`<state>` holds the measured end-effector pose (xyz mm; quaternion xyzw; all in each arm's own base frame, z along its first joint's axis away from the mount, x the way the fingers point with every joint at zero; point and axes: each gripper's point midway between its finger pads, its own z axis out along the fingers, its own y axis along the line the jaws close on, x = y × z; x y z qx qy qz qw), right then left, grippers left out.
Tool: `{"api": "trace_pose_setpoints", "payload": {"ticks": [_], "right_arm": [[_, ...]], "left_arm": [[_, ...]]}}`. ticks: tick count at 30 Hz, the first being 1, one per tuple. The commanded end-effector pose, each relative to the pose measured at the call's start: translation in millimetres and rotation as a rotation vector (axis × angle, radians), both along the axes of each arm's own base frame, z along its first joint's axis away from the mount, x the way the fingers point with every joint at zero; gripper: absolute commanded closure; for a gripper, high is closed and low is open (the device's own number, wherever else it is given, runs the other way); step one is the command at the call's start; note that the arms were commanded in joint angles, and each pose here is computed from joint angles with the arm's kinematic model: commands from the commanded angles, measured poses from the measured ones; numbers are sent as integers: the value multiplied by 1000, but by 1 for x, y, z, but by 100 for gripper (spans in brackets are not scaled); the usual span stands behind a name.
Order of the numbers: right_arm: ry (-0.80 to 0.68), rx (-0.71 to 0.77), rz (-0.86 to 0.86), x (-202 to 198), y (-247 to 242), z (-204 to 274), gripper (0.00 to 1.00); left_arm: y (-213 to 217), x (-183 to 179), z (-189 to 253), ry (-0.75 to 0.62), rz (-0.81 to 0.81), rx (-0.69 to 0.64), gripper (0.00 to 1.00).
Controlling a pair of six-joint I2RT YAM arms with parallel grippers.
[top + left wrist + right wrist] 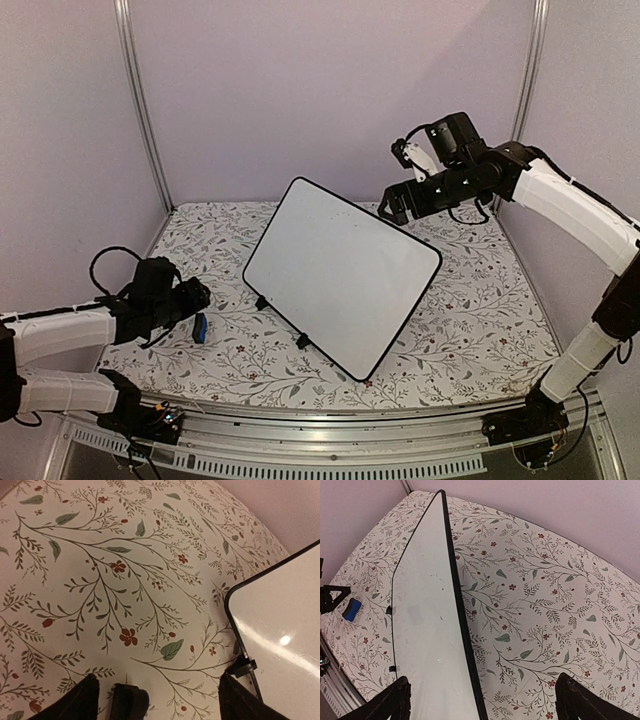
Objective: Erase the whiteboard
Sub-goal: Place the whiteboard eraser at the corner of the board, then reset both arms
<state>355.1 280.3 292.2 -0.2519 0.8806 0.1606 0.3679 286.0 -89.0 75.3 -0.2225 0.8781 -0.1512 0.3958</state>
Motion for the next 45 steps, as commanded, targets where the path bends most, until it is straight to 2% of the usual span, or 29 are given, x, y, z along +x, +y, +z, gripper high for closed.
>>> {"api": "trace_pose_setpoints", "payload": {"ticks": [1, 6, 8, 9, 12, 22, 29, 35, 39, 45], "right_arm": [[-103, 9, -168, 22, -36, -1, 1], [-320, 88, -279, 26, -75, 6, 1], [-453, 157, -328, 18, -93, 26, 1], [-486, 148, -364, 16, -105, 17, 1], [-591, 194, -426, 5, -131, 29, 1], [-589, 166, -427, -7, -149, 2, 1], [-602, 195, -443, -20, -157, 14, 1], [-542, 227, -487, -26, -163, 21, 1], [-553, 265, -469, -34, -162, 26, 1], [-523, 246, -538, -26, -169, 27, 1]], "left_arm": [[12, 18, 21, -59, 29, 5, 10], [23, 32, 55, -100, 50, 89, 1], [25, 35, 70, -114, 54, 102, 0], [24, 36, 77, -121, 53, 104, 0], [26, 39, 102, -161, 56, 114, 0], [29, 38, 157, -304, -41, 268, 0], [33, 24, 195, -437, -101, 364, 0], [28, 19, 190, -407, -196, 452, 0], [25, 15, 188, -438, -218, 441, 0], [23, 15, 186, -439, -225, 431, 0]]}}
